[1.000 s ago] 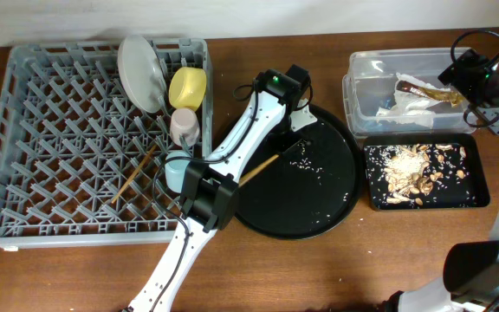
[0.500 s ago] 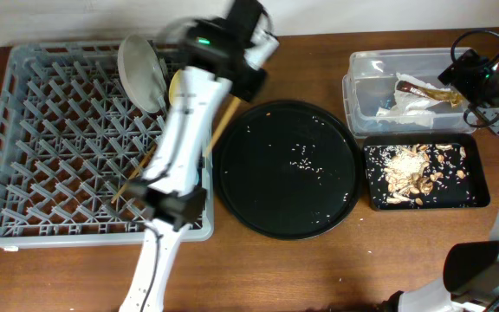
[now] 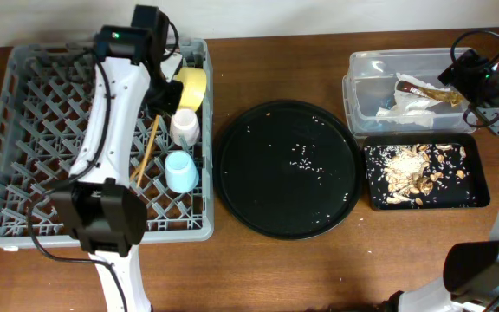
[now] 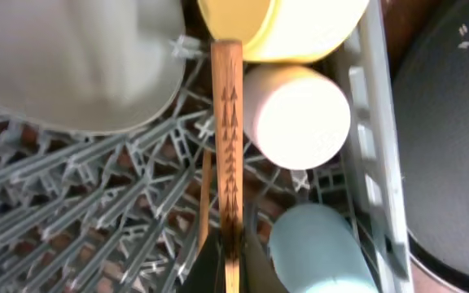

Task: Sort waste into correct bins and load items into the dishwasher rack

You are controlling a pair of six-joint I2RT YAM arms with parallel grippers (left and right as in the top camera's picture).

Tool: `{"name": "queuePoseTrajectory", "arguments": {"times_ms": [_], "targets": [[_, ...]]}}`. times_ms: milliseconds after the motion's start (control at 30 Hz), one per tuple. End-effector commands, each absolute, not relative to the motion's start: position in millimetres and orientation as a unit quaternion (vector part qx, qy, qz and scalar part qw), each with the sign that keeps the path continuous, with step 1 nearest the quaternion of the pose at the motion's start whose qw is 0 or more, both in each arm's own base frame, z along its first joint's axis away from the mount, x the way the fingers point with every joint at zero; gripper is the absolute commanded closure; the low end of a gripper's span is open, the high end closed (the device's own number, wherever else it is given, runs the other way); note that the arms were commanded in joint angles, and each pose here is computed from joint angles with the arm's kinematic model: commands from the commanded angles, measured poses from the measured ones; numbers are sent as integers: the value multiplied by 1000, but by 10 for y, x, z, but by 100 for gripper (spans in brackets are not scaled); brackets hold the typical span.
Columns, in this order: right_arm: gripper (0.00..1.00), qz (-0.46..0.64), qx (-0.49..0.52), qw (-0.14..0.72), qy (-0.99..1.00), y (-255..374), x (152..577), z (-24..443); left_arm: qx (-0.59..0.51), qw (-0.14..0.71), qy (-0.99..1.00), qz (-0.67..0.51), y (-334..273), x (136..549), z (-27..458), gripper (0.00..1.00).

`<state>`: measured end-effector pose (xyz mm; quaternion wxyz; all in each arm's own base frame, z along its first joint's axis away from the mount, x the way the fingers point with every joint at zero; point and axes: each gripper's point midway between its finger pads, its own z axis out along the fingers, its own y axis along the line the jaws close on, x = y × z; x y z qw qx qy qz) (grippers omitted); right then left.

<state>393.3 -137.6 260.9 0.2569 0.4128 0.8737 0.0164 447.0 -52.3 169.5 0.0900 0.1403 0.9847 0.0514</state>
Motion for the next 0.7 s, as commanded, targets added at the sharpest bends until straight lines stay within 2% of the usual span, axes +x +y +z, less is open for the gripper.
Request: {"name": "queuePoseTrajectory", "arguments": {"times_ms": [0, 200, 300, 333, 433, 567, 667], "targets": [[1, 14, 416, 257, 872, -1397, 3945, 2602, 128, 84, 986, 63, -421, 4492, 1570, 97], [2, 14, 416, 257, 872, -1397, 3945, 2602, 117, 89, 986, 73, -301, 4541, 1557, 87], [2, 14, 416, 257, 872, -1397, 3945, 2602, 116, 92, 986, 74, -301, 4560, 1559, 53], [2, 14, 416, 257, 872, -1397, 3945, 2602, 116, 95, 986, 74, -302, 4572, 1561, 51], [2, 14, 416, 257, 872, -1397, 3945, 2602, 108, 96, 987, 73, -301, 4563, 1593, 51], [2, 14, 416, 257, 872, -1397, 3945, 2602, 76, 63, 993, 72, -206, 4153, 1950, 51], [2, 14, 416, 258, 872, -1397, 3946, 2603, 69, 74, 994, 33, -317, 3977, 2175, 51]]}}
